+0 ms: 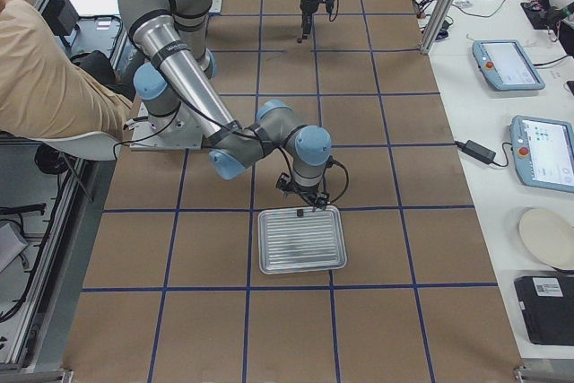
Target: Place bearing gear from tray to pile
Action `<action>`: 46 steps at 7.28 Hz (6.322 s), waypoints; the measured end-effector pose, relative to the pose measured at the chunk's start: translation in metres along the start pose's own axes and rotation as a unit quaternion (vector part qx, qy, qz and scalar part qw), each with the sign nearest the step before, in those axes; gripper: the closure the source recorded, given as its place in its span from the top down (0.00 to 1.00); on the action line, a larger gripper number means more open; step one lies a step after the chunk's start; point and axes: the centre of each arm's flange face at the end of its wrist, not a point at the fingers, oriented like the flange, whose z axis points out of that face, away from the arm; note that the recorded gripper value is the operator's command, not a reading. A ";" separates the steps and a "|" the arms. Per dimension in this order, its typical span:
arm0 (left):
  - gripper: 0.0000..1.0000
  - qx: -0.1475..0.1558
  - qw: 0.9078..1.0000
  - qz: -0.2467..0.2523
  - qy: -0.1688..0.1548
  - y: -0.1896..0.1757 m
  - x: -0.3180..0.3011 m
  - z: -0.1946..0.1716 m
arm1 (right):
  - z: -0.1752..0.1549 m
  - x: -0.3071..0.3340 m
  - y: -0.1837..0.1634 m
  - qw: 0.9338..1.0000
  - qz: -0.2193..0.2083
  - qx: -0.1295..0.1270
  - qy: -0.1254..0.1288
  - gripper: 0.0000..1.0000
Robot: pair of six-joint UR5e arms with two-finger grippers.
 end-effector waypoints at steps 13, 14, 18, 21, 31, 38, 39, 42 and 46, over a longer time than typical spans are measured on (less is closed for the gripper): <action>0.00 -0.014 0.999 0.045 -0.001 -0.004 -0.009 0.004 | 0.073 -0.020 -0.013 0.972 -0.228 0.001 0.060 0.90; 0.00 -0.008 0.998 0.056 -0.002 -0.021 -0.029 -0.016 | 0.074 -0.019 -0.013 0.971 -0.231 0.001 0.060 0.89; 0.00 -0.015 0.997 0.070 -0.029 -0.100 -0.191 -0.124 | 0.077 -0.019 -0.013 0.970 -0.237 0.003 0.058 0.81; 0.00 -0.023 0.995 0.096 -0.034 -0.111 -0.321 -0.136 | 0.078 -0.020 -0.013 0.970 -0.237 0.005 0.055 0.55; 0.00 -0.088 0.989 0.120 0.012 -0.058 -0.484 -0.049 | 0.030 -0.015 -0.021 0.984 -0.158 -0.007 0.076 0.14; 0.00 -0.127 0.987 0.100 0.028 -0.033 -0.513 -0.009 | 0.010 -0.032 -0.329 0.995 0.056 0.045 0.070 0.15; 0.00 -0.132 0.986 0.100 0.026 -0.033 -0.514 -0.005 | 0.006 -0.053 -0.391 0.991 0.099 0.054 0.068 0.16; 0.00 -0.138 0.985 0.101 0.034 -0.035 -0.513 0.006 | -0.004 -0.147 -0.562 0.968 0.229 0.084 0.053 0.19; 0.75 -0.146 0.983 0.101 0.041 -0.031 -0.508 0.016 | 0.007 -0.270 -0.701 0.928 0.361 0.094 0.021 0.64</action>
